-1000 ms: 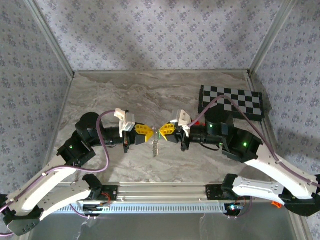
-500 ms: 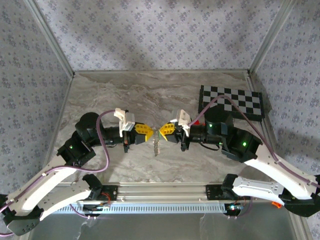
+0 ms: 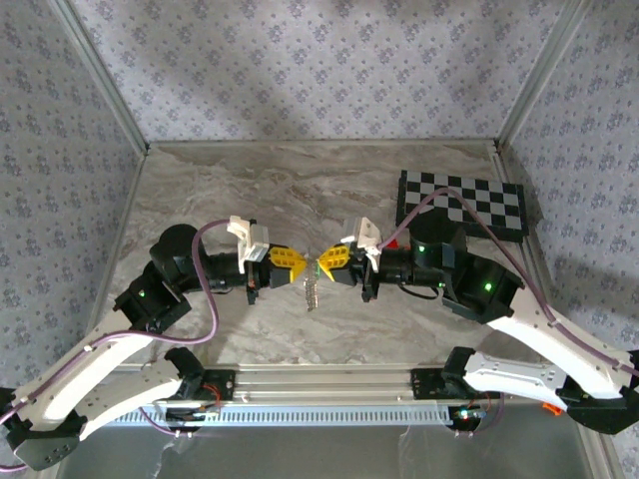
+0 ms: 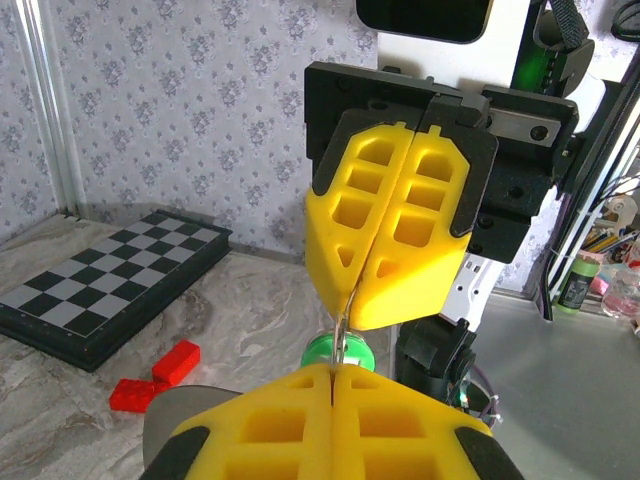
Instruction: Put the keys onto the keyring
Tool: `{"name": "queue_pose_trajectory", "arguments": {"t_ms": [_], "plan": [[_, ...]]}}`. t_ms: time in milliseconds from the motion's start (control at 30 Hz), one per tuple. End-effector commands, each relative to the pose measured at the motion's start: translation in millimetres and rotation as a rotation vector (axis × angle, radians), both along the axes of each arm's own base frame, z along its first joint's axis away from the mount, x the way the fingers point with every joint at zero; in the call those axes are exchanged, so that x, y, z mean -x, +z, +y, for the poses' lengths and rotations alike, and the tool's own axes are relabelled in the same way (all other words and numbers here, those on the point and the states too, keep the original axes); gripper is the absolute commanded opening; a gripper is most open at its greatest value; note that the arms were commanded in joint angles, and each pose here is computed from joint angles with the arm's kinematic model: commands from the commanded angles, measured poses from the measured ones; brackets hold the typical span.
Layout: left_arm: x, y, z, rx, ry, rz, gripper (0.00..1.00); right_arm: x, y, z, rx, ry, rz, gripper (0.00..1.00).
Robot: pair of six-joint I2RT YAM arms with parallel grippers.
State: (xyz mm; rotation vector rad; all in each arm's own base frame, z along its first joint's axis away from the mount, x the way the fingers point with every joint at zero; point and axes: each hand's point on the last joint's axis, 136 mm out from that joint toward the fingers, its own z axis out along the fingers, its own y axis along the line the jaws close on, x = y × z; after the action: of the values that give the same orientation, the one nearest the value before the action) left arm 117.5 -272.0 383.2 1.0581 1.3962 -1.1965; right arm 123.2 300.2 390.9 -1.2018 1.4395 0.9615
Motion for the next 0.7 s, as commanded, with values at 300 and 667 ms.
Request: {"name": "queue_pose_trajectory", "arguments": {"t_ms": [300, 667], "plan": [[4.1, 16.1, -1.5, 0.028, -0.022, -0.052, 0.00, 4.5, 9.3, 4.6, -0.045, 0.039, 0.006, 0.00], [4.9, 7.4, -2.2, -0.064, -0.037, -0.052, 0.00, 3.7, -4.7, 6.7, 0.024, 0.027, 0.016, 0.00]]}}
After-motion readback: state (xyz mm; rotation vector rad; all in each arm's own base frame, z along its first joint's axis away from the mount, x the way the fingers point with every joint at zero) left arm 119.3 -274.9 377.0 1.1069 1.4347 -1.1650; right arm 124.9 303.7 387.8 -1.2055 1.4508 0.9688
